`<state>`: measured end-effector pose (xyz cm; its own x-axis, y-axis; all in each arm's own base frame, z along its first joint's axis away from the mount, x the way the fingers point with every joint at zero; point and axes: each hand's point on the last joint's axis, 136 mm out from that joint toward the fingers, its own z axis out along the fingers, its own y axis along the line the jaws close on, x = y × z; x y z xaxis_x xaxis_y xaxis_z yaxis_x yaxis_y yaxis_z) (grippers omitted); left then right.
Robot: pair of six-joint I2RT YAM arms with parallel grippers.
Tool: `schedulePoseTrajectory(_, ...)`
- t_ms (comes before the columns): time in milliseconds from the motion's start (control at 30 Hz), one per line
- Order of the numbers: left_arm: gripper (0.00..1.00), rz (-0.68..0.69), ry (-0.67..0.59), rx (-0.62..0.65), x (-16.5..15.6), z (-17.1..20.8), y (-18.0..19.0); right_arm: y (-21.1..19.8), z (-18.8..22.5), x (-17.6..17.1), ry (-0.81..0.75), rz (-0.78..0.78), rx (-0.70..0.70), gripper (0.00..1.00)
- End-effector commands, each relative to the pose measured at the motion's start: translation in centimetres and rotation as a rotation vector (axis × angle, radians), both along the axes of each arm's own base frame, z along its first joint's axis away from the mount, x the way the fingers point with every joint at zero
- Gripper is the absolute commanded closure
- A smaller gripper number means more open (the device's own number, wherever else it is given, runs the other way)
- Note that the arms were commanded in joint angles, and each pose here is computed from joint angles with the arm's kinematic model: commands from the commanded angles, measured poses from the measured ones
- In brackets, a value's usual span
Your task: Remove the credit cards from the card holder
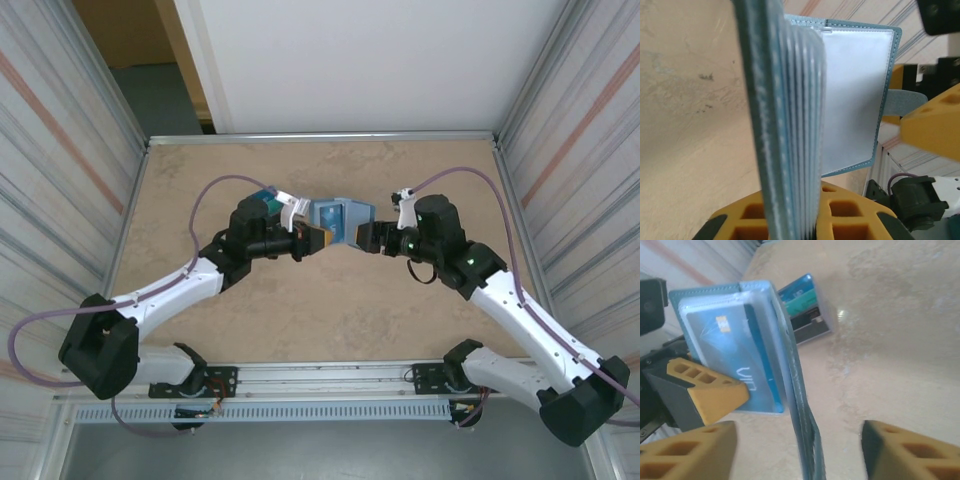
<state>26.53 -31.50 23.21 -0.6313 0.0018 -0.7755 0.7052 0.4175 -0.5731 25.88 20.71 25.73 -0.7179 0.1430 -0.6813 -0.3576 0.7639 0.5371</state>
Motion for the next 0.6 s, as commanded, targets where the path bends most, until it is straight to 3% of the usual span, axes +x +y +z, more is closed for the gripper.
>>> schedulePoseTrajectory(0,0.99,0.047,-0.006,0.052,0.3,-0.7,1.0,-2.4,0.3,0.4,0.022,-0.116,-0.054,0.21)
schedulePoseTrajectory(233,0.99,0.112,0.156,0.114,0.4,-4.7,1.6,-5.2,0.8,0.4,-0.003,-0.246,-0.093,0.01)
schedulePoseTrajectory(567,0.99,0.159,0.394,0.219,-0.7,-10.5,0.6,-7.0,2.6,0.2,-0.088,-0.325,-0.077,0.01)
